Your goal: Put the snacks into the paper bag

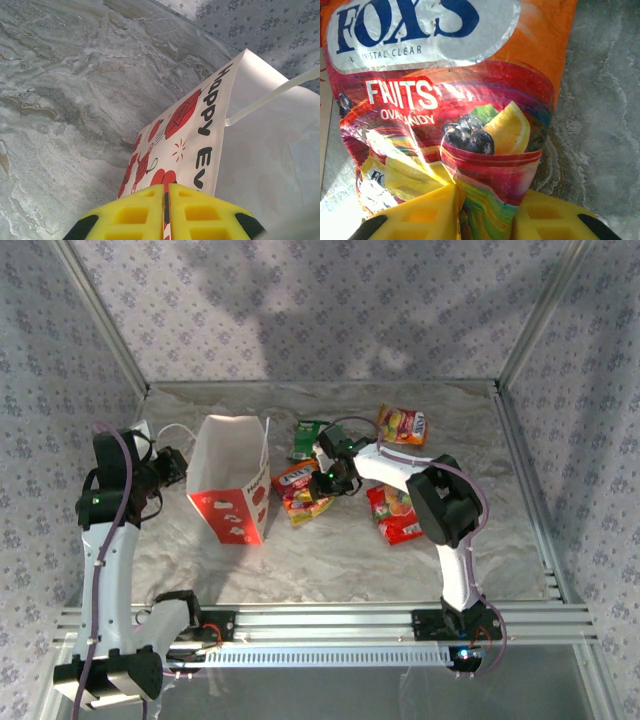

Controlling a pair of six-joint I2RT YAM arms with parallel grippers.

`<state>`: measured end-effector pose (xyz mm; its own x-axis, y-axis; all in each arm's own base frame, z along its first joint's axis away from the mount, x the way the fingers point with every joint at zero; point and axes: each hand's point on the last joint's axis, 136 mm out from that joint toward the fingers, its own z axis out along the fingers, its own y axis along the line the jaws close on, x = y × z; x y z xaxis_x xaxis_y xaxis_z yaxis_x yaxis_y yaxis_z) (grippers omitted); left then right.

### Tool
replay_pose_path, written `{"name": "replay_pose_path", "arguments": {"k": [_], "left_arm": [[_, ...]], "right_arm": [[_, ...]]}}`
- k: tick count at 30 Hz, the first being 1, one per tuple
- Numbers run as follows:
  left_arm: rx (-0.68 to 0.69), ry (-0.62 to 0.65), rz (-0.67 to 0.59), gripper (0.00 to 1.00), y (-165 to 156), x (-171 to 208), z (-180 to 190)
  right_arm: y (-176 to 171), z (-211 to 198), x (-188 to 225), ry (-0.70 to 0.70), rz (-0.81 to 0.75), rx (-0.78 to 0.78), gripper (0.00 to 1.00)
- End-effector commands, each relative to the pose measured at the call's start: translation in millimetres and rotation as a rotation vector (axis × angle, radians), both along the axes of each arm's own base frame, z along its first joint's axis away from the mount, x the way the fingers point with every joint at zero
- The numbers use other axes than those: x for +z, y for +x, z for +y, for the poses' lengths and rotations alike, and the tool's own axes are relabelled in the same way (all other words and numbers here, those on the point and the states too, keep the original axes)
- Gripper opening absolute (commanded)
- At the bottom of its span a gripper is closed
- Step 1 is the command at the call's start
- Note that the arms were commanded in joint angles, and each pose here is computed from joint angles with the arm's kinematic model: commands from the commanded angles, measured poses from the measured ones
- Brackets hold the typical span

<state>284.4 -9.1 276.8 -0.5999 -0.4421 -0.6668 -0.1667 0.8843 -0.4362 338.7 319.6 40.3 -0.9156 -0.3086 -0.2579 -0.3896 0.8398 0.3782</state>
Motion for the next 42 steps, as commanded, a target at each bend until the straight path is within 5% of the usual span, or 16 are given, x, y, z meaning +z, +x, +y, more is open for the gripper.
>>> {"name": "replay_pose_path", "arguments": {"k": [1,19,42], "left_arm": [[0.0,-0.007,-0.004,0.1,-5,3,0],[0.0,-0.011,-0.013,0.1,-7,5,-1],[-0.011,-0.008,-0.051,0.1,-9,16,-3]], "right_arm": [[-2,-16,15,-0.05,-0.028,-0.034,0.21],[-7,-45,97,-0.058,-0.191,-0.079,0.16],[-17,-81,309,0.024,-0.705,-0.138,0.14]]}}
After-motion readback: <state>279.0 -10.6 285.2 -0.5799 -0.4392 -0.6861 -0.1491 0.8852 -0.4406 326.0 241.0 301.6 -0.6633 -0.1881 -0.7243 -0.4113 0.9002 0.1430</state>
